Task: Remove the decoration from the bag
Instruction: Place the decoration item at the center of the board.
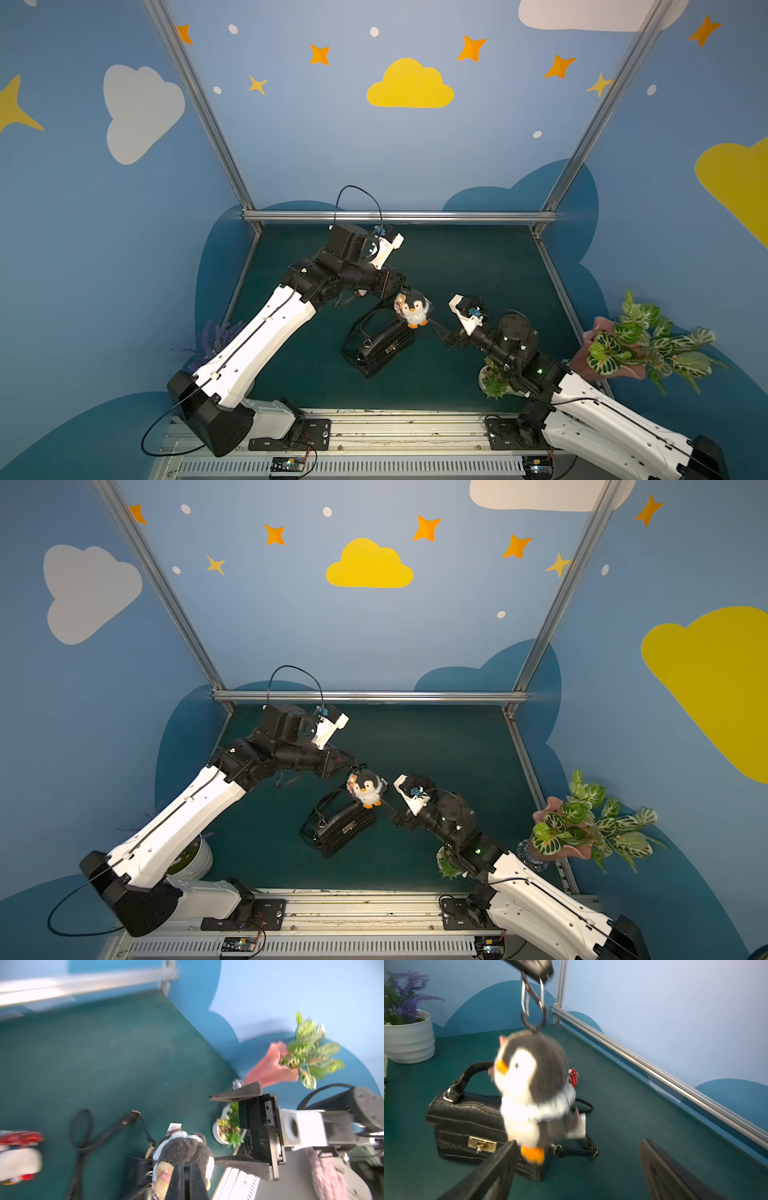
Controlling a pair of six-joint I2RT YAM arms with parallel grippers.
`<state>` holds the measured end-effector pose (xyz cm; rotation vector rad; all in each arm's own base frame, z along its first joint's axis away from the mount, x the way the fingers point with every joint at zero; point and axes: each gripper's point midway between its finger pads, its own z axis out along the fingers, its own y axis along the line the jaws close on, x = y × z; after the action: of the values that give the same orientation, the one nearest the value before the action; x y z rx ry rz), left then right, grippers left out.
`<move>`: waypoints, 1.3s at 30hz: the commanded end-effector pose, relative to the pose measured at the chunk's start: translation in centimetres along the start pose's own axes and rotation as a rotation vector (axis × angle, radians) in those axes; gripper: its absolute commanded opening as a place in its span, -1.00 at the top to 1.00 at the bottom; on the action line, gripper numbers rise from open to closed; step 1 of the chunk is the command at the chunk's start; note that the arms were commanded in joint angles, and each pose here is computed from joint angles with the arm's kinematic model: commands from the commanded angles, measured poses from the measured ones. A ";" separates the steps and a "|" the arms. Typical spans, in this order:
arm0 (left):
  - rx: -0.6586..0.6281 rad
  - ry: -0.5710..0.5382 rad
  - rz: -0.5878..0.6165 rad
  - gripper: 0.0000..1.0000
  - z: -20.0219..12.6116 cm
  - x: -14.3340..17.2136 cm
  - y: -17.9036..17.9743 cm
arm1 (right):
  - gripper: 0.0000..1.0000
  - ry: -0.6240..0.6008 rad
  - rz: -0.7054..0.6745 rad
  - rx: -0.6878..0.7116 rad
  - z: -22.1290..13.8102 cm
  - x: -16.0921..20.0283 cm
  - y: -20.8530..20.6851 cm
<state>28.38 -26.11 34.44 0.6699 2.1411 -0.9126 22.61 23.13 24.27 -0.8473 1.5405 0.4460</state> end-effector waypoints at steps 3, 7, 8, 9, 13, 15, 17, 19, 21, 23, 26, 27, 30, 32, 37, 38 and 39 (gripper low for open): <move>-0.201 -0.105 -0.050 0.94 -5.8 -2.6 5.5 | -0.92 0.022 0.089 0.055 -0.3 -0.4 -1.6; -0.323 -0.131 -0.132 0.94 -8.7 -1.8 10.8 | -0.93 0.040 0.119 0.085 -0.4 0.0 -2.2; -0.338 -0.128 -0.157 0.94 -8.9 -1.3 11.9 | -0.93 0.043 0.125 0.097 -0.5 0.0 -2.5; -0.361 -0.130 -0.180 0.94 -9.2 -0.9 13.1 | -0.93 0.046 0.131 0.106 -0.6 0.1 -2.6; -0.445 -0.130 -0.252 0.94 -9.1 1.3 17.5 | -0.93 0.056 0.140 0.115 -0.6 0.5 -2.8; -0.464 -0.120 -0.286 0.94 -8.1 2.6 19.1 | -0.93 0.062 0.146 0.117 -0.5 0.8 -2.8; -0.471 -0.099 -0.326 0.94 -6.7 4.1 20.6 | -0.93 0.070 0.151 0.118 -0.4 1.1 -2.9; -0.483 -0.081 -0.364 0.94 -5.3 5.9 22.1 | -0.93 0.074 0.157 0.121 -0.2 1.2 -2.9; -0.509 -0.084 -0.391 0.94 -4.4 6.8 23.7 | -0.93 0.082 0.159 0.123 -0.2 1.5 -2.9; -0.517 -0.074 -0.417 0.94 -3.3 7.9 24.9 | -0.93 0.082 0.163 0.124 -0.2 1.4 -3.0; -0.499 -0.058 -0.451 0.94 -1.8 8.9 26.0 | -0.93 0.089 0.169 0.127 -0.3 1.8 -2.9; -0.499 -0.045 -0.460 0.94 -1.3 9.3 26.3 | -0.93 0.089 0.172 0.128 -0.3 1.9 -2.9; -0.513 -0.011 -0.478 0.94 -0.7 10.3 27.2 | -0.93 0.099 0.178 0.132 -0.3 2.4 -2.9; -0.509 0.008 -0.488 0.93 -0.2 11.0 27.5 | -0.93 0.103 0.181 0.140 -0.3 2.6 -3.1; -0.483 0.012 -0.491 0.17 0.2 11.2 27.3 | -0.93 0.107 0.190 0.164 -0.4 2.7 -3.5; -0.478 0.004 -0.484 -0.14 0.1 10.9 27.0 | -0.93 0.104 0.191 0.165 -0.4 2.7 -3.5; -0.477 -0.001 -0.480 -0.32 -0.1 10.7 26.8 | -0.93 0.102 0.193 0.167 -0.5 2.6 -3.5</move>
<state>39.85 -7.26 14.73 -0.1021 2.4655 -0.5656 24.75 20.32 22.22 -0.6362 1.7333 0.4209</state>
